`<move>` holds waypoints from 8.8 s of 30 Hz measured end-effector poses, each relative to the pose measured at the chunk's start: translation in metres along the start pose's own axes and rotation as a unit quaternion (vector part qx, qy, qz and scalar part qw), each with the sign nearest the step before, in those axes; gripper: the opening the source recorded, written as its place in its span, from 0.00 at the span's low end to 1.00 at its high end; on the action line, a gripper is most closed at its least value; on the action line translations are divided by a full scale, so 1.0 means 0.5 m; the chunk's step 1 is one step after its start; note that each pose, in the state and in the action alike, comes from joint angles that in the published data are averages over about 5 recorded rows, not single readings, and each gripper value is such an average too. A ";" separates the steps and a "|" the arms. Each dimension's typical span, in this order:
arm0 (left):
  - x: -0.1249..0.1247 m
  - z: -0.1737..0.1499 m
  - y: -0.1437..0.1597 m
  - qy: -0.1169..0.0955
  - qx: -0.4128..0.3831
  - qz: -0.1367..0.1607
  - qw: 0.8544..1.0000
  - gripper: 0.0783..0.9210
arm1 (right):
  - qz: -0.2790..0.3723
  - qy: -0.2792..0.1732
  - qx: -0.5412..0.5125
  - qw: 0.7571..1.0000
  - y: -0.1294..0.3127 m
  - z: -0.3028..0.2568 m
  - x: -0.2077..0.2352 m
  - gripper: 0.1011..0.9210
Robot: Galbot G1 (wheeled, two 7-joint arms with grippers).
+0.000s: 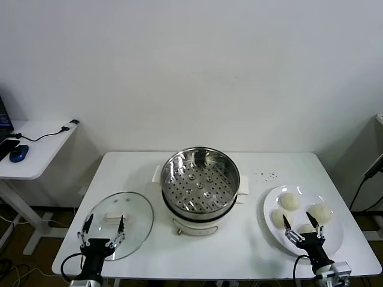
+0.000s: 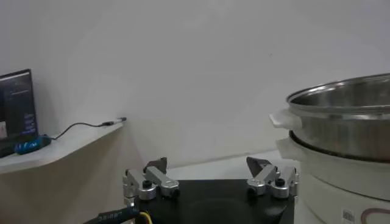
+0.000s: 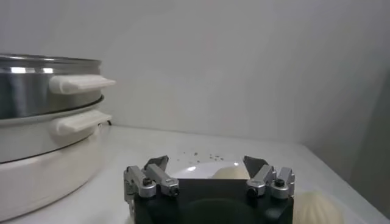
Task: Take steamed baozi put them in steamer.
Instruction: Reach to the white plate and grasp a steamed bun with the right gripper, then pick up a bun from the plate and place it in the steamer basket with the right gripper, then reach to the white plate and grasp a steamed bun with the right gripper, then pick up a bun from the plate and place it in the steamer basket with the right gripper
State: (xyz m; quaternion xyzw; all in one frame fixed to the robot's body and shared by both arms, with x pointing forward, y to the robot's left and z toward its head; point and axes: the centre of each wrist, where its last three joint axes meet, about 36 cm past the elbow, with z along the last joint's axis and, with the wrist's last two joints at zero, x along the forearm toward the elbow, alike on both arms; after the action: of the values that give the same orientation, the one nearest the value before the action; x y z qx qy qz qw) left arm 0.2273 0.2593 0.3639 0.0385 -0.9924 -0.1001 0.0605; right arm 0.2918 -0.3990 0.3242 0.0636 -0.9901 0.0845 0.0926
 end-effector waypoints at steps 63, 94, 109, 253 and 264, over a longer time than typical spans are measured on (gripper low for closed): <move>0.016 0.053 0.014 0.043 0.009 -0.010 0.999 0.88 | -0.424 0.427 0.457 0.655 -0.214 -0.364 -0.638 0.88; 0.033 0.066 0.017 0.053 0.006 -0.011 0.998 0.88 | -0.472 0.338 0.549 0.601 -0.166 -0.600 -0.693 0.58; 0.042 0.069 0.014 0.057 0.004 -0.008 0.998 0.88 | -0.504 0.126 0.780 0.350 0.167 -1.002 -0.706 0.58; 0.062 0.107 0.006 0.084 0.004 -0.005 0.996 0.88 | -0.451 0.367 0.431 0.690 -0.165 -0.606 -0.598 0.57; 0.063 0.103 -0.005 0.075 0.004 0.011 0.997 0.88 | -0.460 0.291 0.440 0.714 -0.022 -0.899 -0.645 0.57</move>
State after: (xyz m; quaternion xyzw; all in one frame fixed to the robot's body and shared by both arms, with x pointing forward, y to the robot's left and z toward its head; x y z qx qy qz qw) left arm 0.1899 0.2639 0.3170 0.0351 -0.9858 -0.0921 0.1362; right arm 0.6855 -0.2936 0.6988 0.5171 -0.6135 0.4722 0.3651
